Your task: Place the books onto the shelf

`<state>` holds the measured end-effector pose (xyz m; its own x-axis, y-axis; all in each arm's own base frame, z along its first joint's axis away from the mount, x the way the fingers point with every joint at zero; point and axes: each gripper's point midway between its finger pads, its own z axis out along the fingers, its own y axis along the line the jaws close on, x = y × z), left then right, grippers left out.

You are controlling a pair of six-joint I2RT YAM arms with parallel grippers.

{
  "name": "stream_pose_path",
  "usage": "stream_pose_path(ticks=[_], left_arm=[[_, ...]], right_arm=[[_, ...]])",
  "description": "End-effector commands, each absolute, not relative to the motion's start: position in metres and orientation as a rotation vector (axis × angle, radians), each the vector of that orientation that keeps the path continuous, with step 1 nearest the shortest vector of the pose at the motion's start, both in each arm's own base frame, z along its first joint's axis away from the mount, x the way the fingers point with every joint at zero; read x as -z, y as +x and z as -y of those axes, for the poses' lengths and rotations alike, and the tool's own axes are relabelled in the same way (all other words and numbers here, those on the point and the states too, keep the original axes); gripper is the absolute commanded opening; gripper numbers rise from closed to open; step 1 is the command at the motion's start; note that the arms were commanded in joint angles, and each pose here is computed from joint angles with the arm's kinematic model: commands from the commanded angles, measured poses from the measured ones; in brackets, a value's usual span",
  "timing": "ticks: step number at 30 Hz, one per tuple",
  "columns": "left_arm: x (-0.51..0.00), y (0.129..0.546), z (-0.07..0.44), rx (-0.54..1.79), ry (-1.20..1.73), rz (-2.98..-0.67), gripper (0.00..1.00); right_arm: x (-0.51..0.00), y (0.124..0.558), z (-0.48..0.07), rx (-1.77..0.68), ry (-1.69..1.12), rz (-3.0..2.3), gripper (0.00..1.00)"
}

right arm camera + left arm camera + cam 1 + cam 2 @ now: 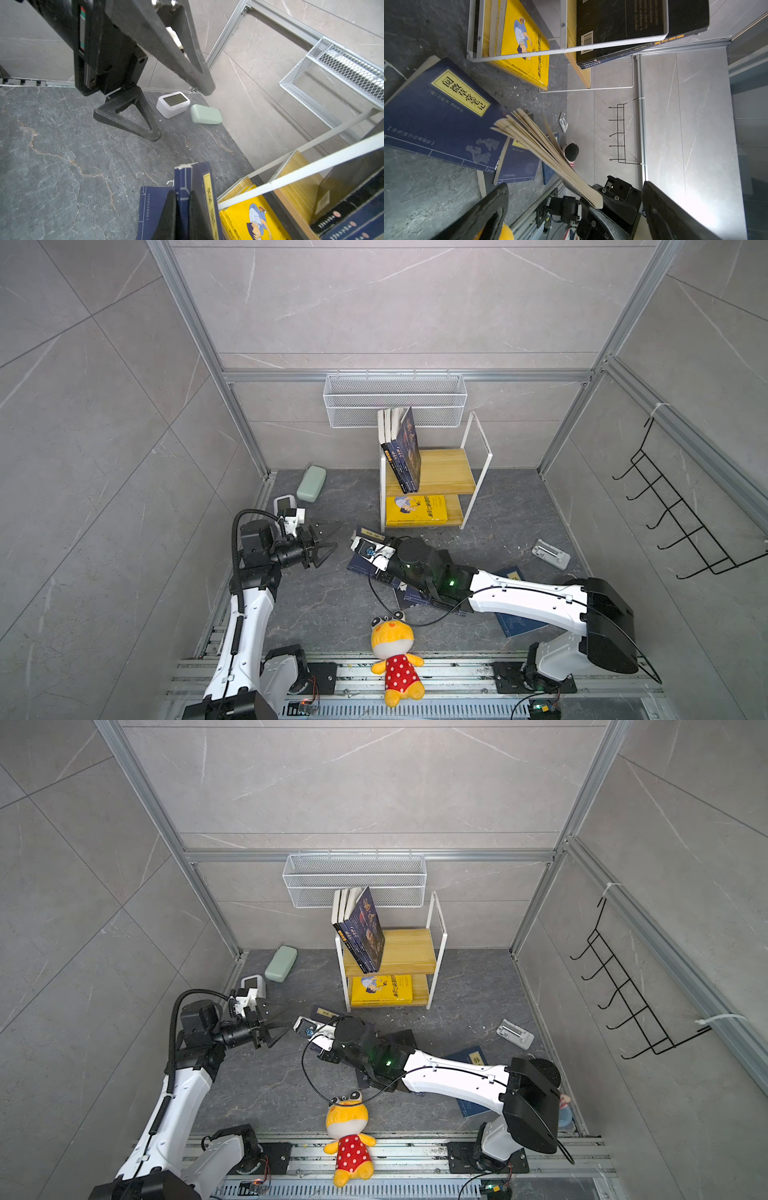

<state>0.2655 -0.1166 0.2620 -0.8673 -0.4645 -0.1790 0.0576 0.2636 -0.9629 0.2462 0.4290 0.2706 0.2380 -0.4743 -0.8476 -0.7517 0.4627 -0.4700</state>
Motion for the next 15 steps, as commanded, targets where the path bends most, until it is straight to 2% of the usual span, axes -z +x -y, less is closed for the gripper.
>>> stream_pose_path(ticks=[1, 13, 14, 15], left_arm=[[-0.259, 0.260, 0.118, 1.630, -0.340, -2.122, 1.00], [-0.236, 0.251, 0.142, 1.750, -0.314, -2.184, 1.00], [-0.235, 0.250, 0.144, 1.745, -0.292, -2.188, 0.99], [-0.234, 0.251, 0.145, 1.743, -0.275, -2.191, 0.95]], right_arm=[[-0.301, 0.246, -0.428, -0.255, -1.120, -1.338, 0.00], [-0.295, 0.205, -0.491, -0.229, -1.281, -1.151, 0.00], [-0.291, 0.202, -0.494, -0.232, -1.295, -1.139, 0.00], [-0.288, 0.199, -0.498, -0.231, -1.314, -1.126, 0.00]])
